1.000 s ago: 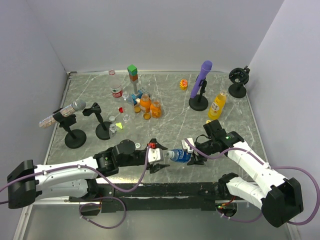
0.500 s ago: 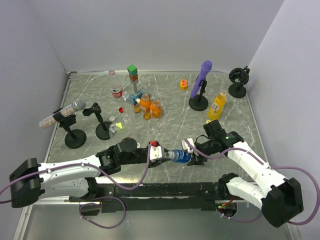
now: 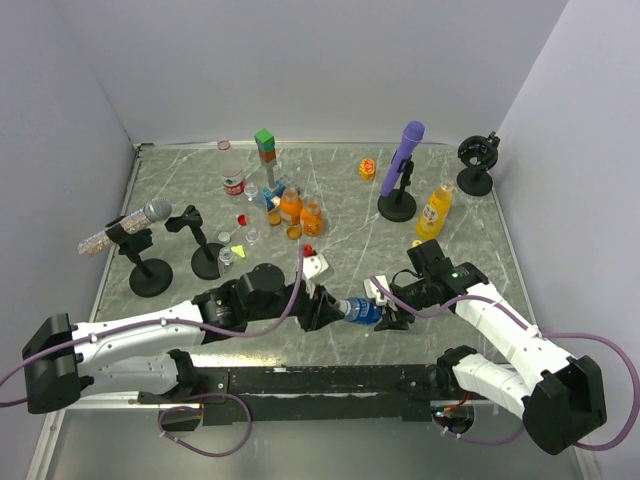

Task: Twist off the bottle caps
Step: Unscrew the bottle cap from the plastic bottle.

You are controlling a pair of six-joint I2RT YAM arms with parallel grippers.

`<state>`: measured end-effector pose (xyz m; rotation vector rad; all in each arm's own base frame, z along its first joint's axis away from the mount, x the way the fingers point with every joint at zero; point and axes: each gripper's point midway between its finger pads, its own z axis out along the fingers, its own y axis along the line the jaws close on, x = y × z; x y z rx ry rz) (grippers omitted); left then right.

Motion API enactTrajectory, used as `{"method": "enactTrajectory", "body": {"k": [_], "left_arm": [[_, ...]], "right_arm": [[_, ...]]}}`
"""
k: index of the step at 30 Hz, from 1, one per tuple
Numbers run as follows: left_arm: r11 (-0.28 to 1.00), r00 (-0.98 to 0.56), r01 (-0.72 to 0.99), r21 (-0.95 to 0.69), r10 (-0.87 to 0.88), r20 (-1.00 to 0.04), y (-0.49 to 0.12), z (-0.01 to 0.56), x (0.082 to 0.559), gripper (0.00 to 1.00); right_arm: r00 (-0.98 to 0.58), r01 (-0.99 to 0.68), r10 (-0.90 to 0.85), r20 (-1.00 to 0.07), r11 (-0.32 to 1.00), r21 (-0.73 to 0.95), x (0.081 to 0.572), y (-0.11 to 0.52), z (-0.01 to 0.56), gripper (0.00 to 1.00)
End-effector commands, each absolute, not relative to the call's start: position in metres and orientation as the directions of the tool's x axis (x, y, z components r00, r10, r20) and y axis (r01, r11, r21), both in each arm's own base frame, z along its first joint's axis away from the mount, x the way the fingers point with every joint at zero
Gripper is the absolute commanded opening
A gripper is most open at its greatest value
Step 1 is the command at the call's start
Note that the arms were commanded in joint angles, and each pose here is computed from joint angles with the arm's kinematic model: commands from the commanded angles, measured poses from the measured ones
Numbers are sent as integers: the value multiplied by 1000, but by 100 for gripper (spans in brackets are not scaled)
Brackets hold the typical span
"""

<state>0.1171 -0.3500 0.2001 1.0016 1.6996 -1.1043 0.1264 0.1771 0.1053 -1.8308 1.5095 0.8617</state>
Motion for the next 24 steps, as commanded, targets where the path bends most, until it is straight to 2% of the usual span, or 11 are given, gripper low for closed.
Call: {"method": "enactTrajectory", "body": {"k": [1, 4, 7, 8, 9, 12, 14, 16, 20, 24], "left_arm": [[385, -691, 666, -639, -4, -723, -360, 237, 114, 1], [419, -812, 496, -760, -87, -577, -357, 237, 112, 1], [415, -840, 419, -807, -159, -518, -353, 243, 114, 1], [417, -838, 415, -809, -172, -518, -351, 245, 116, 6], [419, -832, 417, -807, -182, -524, -350, 247, 117, 15], [416, -798, 467, -780, -182, -574, -347, 256, 120, 48], [398, -767, 518, -757, -177, -617, -344, 265, 119, 65], [375, -720, 587, -717, -162, -674, -338, 273, 116, 77], [367, -597, 707, -604, -148, -788, -319, 285, 113, 95], [372, -433, 807, -459, -156, -888, -297, 287, 114, 97]], "right_arm": [[170, -979, -572, -803, -187, -74, 129, 180, 107, 18], [171, -979, -571, -803, -187, -75, 130, 181, 108, 18], [169, -979, -572, -802, -188, -72, 129, 181, 107, 18], [169, -980, -572, -803, -187, -73, 129, 181, 107, 18], [167, -980, -573, -802, -187, -70, 129, 180, 107, 18], [167, -980, -574, -802, -187, -70, 129, 180, 106, 18], [166, -980, -575, -801, -188, -68, 129, 180, 106, 18], [165, -980, -575, -801, -188, -67, 129, 180, 106, 18], [168, -980, -575, -801, -189, -69, 129, 180, 106, 18], [170, -979, -572, -803, -192, -70, 128, 181, 106, 18]]}}
